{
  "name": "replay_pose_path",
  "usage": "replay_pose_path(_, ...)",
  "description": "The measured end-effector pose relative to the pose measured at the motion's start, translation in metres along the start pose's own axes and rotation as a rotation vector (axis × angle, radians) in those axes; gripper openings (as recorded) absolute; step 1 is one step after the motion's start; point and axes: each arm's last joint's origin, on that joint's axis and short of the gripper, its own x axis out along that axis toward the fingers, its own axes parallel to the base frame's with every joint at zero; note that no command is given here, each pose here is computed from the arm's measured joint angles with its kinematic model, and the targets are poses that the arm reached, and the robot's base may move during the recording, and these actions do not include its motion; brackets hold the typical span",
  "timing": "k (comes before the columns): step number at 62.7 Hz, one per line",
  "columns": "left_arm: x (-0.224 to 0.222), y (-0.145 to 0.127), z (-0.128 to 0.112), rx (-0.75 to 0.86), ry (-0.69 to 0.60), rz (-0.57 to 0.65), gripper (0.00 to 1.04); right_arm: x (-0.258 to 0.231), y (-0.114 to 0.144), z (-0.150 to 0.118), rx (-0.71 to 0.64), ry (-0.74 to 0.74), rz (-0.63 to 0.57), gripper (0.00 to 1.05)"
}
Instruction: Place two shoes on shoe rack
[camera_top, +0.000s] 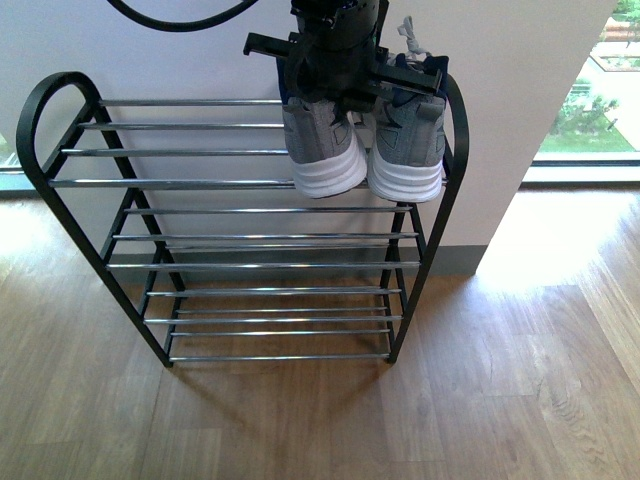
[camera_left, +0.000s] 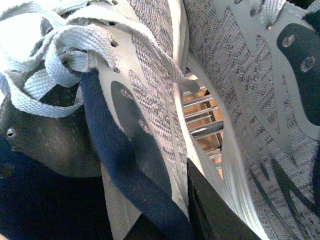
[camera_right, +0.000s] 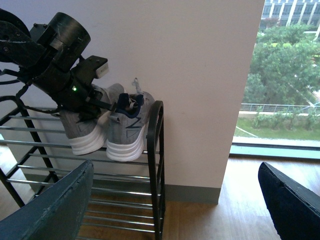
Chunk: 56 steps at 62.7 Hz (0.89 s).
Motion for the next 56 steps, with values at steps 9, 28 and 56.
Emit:
replay_pose_path(9, -0.001, -0.003, -0.001, -0.013, 0.004, -0.003, 0.02, 0.000, 0.000, 0.000, 0.000, 0.000, 0.000, 0.95)
replay_pose_path(28, -0.003, -0.007, -0.002, -0.063, 0.013, 0.044, 0.02, 0.000, 0.000, 0.000, 0.000, 0.000, 0.000, 0.95)
replay_pose_path(56, -0.006, -0.014, 0.004, -0.078, -0.023, -0.078, 0.50, 0.000, 0.000, 0.000, 0.000, 0.000, 0.000, 0.95)
